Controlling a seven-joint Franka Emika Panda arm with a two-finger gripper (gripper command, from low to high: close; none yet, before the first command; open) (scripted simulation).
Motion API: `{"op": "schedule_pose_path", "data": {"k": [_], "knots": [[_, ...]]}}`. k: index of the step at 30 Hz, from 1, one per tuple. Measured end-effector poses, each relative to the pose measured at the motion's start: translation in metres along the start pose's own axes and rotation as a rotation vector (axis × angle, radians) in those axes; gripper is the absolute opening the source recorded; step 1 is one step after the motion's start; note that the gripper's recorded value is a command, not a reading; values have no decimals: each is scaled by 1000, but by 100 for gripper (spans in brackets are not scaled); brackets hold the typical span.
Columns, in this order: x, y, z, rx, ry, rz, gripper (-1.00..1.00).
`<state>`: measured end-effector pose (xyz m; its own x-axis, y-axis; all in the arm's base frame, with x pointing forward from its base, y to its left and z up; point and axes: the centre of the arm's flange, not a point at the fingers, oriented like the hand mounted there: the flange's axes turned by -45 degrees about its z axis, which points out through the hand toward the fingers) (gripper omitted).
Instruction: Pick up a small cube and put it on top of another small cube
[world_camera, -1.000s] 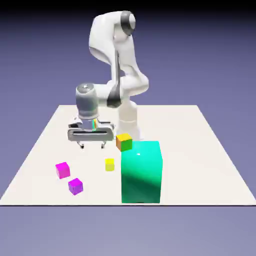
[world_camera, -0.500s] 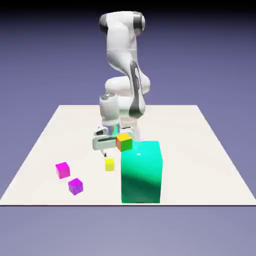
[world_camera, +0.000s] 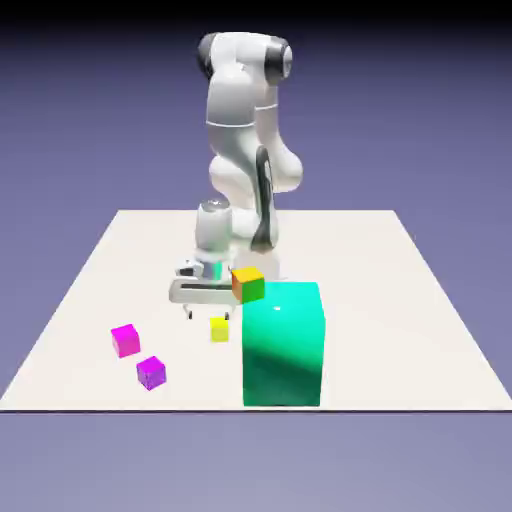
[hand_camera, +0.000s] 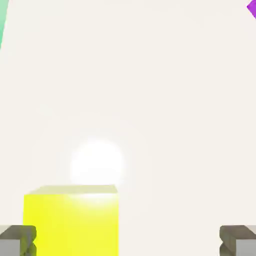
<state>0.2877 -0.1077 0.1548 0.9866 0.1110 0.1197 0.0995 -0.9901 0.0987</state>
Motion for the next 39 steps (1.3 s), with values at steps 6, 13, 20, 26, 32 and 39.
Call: {"op": "schedule_pose_path", "data": {"k": [6,13,20,26,32,39], "knots": [[-4,-9,21,45,11,3,0],[-8,-15,29,82,17,9,-100],[-1,-2,5,6,2,0,-100],[0,1,-15,5,-1,4,-100],[-5,-6,-31,60,10,8,-100],[-18,13,-15,144,-81,36,-100]]}}
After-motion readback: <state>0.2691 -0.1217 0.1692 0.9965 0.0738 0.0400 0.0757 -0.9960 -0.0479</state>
